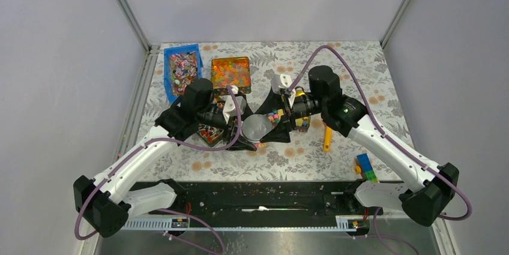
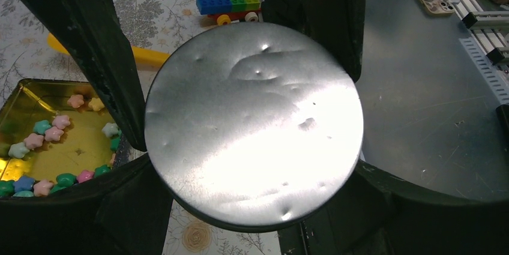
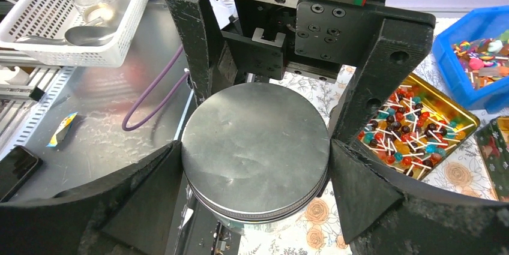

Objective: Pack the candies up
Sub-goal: Screw the bottle lid onto the packing bottle.

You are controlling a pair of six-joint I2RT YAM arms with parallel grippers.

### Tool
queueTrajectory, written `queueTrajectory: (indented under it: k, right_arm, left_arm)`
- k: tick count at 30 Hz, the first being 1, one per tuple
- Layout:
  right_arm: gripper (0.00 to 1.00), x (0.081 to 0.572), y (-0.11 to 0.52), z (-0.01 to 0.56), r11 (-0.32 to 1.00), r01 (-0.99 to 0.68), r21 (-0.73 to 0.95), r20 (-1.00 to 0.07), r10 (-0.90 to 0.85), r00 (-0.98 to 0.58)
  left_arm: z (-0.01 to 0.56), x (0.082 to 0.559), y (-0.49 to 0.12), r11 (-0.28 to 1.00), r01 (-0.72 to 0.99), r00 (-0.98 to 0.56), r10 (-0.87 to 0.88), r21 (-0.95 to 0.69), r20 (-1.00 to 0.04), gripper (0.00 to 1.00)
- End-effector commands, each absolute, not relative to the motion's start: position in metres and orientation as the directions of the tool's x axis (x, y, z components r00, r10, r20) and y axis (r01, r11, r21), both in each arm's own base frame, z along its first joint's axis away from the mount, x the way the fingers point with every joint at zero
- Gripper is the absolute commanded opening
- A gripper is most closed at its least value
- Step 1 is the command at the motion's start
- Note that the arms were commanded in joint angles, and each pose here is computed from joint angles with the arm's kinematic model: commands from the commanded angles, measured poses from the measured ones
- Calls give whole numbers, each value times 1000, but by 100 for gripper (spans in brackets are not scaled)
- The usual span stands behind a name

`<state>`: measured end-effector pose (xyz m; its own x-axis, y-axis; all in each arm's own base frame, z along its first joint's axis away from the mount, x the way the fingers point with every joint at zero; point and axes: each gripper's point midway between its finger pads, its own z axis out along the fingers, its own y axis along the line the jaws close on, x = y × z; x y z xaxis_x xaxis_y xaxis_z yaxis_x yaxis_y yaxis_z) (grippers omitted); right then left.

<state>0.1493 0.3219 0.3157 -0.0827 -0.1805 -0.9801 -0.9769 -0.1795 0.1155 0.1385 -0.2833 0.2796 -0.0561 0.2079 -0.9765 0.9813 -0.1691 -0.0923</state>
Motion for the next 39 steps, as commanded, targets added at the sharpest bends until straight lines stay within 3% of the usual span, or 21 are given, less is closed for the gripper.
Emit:
queueTrajectory:
  k: [1,25,39]
  right_arm:
    - [0,163,324,282,-76,-991,114,-964,-251,-92]
    - [0,186,329,254,218,-968,124,-928,-321,-191]
    - [0,206,325,237,405,-912,69,-907,-354,-226]
  left_arm:
    - [346,156,-295,-116,989,97,23,93,-995,32]
    - [355,196,-302,58,992,111,38,113,-993,26]
    - [355,205,-306,81,989,119,39,122,-992,24]
